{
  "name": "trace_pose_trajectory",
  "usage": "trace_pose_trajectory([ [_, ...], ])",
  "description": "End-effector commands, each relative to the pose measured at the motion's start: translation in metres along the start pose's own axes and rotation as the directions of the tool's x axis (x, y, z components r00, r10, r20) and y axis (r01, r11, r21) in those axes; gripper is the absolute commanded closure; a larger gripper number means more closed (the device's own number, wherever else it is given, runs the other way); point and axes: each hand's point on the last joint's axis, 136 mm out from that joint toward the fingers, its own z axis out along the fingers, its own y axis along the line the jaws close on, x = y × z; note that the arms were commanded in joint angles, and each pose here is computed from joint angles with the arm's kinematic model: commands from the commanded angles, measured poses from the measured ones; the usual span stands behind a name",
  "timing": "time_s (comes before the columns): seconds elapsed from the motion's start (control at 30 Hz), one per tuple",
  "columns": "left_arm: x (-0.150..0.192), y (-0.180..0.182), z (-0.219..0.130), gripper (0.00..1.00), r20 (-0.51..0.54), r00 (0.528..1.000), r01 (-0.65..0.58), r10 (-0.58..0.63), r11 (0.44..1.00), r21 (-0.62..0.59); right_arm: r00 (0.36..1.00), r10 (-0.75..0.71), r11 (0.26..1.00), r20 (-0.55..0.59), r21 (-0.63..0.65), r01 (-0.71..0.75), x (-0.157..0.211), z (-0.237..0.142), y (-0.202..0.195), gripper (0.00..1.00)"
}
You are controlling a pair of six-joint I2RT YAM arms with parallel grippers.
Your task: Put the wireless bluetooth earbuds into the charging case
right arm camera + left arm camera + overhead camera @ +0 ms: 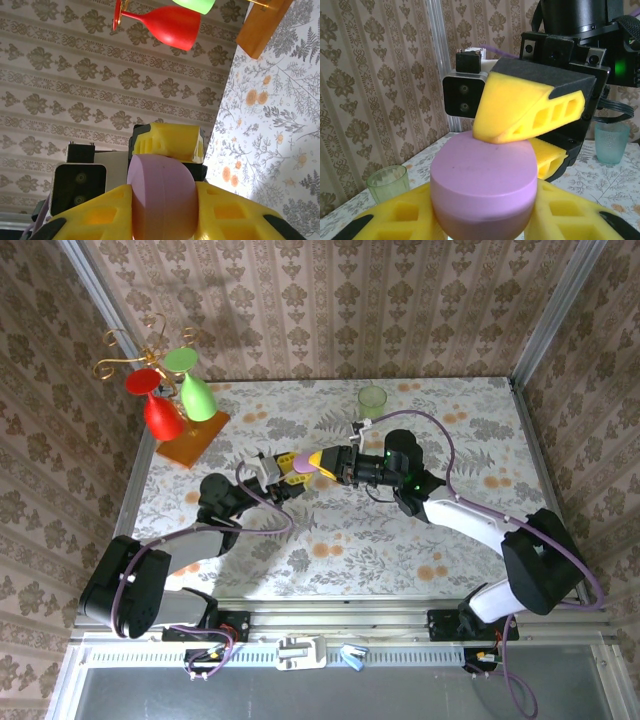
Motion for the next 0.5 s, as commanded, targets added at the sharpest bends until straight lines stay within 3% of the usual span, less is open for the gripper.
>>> trace_pose_trajectory([
  [0.0, -0.009, -0.003, 0.003, 0.73, 0.029, 0.999, -0.018, 0.017, 1.000, 0.021, 1.000, -0.024, 0.999, -0.008, -0.042, 0.023, 0.001, -0.001, 0.007, 0.78],
  [0.17, 0.005, 0.000, -0.003, 0.25, -0.003, 1.000, -0.006, 0.006, 1.000, -0.025, 0.994, -0.039, 0.997, 0.101, 0.069, 0.032, -0.019, -0.023, -0.024, 0.80],
  [0.27, 0.028, 0.000, -0.010, 0.14, -0.092, 0.996, -0.006, 0.000, 0.998, -0.062, 0.985, -0.053, 0.981, 0.162, 0.191, 0.022, -0.029, -0.040, -0.055, 0.81],
  [0.33, 0.052, -0.002, -0.017, 0.06, -0.215, 0.977, -0.022, 0.004, 0.996, -0.081, 0.979, -0.044, 0.950, 0.198, 0.311, -0.021, -0.032, -0.054, -0.090, 0.82],
  [0.47, 0.088, -0.013, -0.028, 0.00, -0.441, 0.893, -0.139, 0.092, 0.988, -0.075, 0.964, -0.068, 0.894, 0.257, 0.444, -0.055, -0.035, -0.079, -0.125, 0.82],
])
